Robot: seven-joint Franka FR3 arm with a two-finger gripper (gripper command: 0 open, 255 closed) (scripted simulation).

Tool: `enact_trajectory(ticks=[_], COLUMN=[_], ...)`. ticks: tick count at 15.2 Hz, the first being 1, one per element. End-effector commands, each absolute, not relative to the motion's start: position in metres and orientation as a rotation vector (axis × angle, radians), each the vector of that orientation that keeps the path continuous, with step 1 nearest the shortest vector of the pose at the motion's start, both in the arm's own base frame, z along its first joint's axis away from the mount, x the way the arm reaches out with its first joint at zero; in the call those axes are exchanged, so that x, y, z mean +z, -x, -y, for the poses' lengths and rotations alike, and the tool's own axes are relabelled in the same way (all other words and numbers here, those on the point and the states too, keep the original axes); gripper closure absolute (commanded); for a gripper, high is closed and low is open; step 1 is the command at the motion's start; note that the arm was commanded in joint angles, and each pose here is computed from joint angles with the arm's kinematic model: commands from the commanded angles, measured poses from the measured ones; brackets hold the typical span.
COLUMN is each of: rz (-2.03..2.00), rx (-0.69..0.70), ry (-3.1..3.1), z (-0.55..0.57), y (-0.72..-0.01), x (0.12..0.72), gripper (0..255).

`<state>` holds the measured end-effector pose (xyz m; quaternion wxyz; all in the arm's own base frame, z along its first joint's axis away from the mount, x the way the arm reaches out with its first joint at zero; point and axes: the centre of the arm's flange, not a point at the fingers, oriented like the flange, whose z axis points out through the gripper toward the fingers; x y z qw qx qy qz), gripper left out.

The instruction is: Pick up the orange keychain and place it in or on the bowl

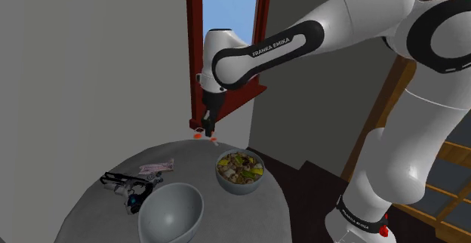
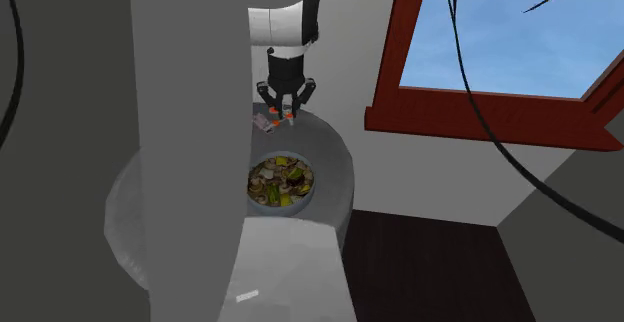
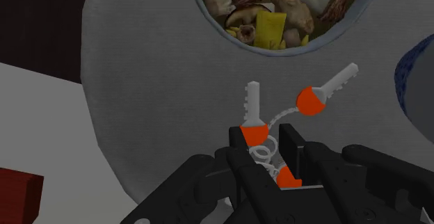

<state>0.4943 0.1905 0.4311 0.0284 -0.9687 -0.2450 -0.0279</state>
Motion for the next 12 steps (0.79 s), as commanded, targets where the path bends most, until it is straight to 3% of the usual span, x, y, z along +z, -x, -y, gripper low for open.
enact_trajectory(ticks=[1,9,12], rz=[0.756,0.756,0.756], rx=[-0.086,-0.086,-0.086], ry=[2.99,2.99,2.99], z=[-0.184,-0.154,-0.152], y=[-0.47,-0.369,-0.364], x=[0.431,0.436,0.426], gripper=[255,255,255])
